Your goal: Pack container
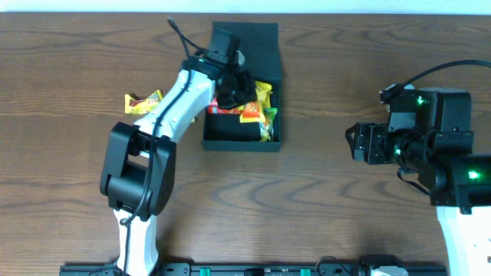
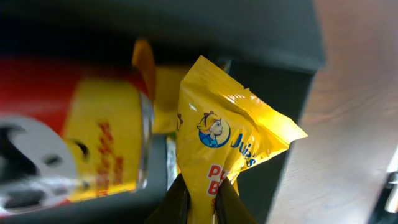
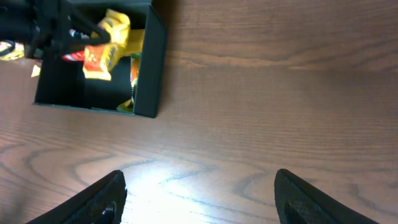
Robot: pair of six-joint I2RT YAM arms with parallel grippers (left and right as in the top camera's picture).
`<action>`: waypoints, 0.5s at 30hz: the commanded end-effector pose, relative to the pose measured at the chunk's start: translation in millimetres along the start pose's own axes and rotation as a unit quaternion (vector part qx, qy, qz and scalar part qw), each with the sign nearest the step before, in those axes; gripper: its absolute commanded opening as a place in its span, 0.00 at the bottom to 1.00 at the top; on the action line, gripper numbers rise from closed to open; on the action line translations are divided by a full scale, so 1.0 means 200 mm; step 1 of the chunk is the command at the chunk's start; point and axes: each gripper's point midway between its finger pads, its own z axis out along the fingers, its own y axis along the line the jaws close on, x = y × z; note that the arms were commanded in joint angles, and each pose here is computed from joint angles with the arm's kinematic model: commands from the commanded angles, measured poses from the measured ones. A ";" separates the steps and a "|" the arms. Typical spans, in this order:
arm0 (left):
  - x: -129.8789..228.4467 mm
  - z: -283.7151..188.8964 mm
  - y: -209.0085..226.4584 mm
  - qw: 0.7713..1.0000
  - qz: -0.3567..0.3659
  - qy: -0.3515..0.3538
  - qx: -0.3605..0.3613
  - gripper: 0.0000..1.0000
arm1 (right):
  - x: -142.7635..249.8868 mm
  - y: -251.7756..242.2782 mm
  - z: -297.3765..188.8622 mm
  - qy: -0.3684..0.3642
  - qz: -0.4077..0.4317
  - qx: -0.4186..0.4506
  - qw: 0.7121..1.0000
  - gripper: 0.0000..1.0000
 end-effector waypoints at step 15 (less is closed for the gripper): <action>0.14 0.04 0.21 0.989 -0.064 0.003 -0.136 0.06 | 0.00 0.00 -0.02 -0.001 -0.005 -0.002 1.000 0.76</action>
